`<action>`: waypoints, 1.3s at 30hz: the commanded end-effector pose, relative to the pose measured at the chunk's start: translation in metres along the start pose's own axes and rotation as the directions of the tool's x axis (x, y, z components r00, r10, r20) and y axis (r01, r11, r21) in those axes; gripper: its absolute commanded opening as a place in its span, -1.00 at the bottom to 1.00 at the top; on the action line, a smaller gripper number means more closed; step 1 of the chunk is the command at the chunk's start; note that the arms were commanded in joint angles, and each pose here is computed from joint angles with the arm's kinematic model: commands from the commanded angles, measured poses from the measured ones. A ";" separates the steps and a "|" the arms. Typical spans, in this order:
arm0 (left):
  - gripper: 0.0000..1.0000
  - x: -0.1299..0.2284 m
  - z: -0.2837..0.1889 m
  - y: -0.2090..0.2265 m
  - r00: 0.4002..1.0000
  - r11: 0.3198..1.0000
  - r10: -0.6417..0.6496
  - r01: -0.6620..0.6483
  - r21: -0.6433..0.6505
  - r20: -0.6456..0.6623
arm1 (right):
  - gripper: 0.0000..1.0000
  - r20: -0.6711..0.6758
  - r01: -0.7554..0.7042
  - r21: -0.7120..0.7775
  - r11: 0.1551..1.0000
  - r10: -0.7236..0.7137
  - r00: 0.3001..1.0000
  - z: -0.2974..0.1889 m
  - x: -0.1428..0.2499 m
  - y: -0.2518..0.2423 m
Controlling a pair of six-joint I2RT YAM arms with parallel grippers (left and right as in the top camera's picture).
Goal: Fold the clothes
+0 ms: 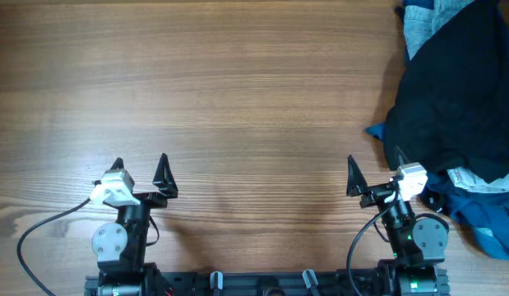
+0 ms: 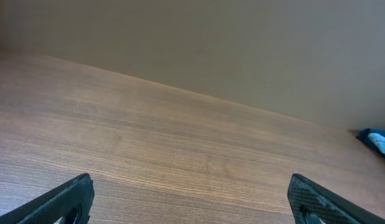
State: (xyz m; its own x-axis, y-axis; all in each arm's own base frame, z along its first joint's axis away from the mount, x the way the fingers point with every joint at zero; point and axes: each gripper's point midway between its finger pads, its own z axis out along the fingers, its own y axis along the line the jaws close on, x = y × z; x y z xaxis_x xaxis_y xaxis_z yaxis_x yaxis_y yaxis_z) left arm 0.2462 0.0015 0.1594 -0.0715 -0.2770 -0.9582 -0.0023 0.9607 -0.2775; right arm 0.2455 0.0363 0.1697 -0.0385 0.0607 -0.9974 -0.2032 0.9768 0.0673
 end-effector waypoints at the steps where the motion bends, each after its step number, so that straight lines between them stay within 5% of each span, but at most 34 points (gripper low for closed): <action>1: 1.00 0.002 0.000 0.001 1.000 1.000 -0.010 0.010 -0.005 -0.002 | 1.00 0.015 0.012 -0.010 1.000 -0.012 1.000 -0.001 -0.003 0.002; 27: 1.00 0.002 0.000 0.001 1.000 1.000 -0.010 0.010 -0.004 -0.001 | 0.99 0.036 0.014 -0.012 1.000 -0.013 0.999 -0.001 -0.008 0.003; 33: 0.99 -0.003 0.000 -0.012 1.000 0.998 -0.007 0.006 0.069 0.012 | 1.00 0.058 0.019 -0.030 0.999 -0.018 0.998 -0.001 -0.014 0.006; 37: 0.99 -0.012 -0.011 -0.060 1.000 0.943 0.009 -0.018 0.332 0.027 | 0.99 0.080 0.036 -0.152 0.988 -0.024 0.996 -0.004 -0.022 0.028; 39: 1.00 -0.017 -0.013 -0.065 1.000 0.934 -0.030 0.024 0.357 0.011 | 0.99 0.079 0.025 -0.205 0.978 -0.009 0.997 -0.006 -0.031 0.037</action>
State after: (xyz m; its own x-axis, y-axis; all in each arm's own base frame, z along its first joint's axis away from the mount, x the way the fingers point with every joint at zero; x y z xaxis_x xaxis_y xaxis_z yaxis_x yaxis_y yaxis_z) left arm 0.2419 -0.0362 0.1855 -0.0281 -0.2721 -0.9619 0.2388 0.9326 -0.2707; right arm 0.2408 0.0534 0.1855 0.0199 0.0602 -0.9980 -0.3068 0.9504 0.0512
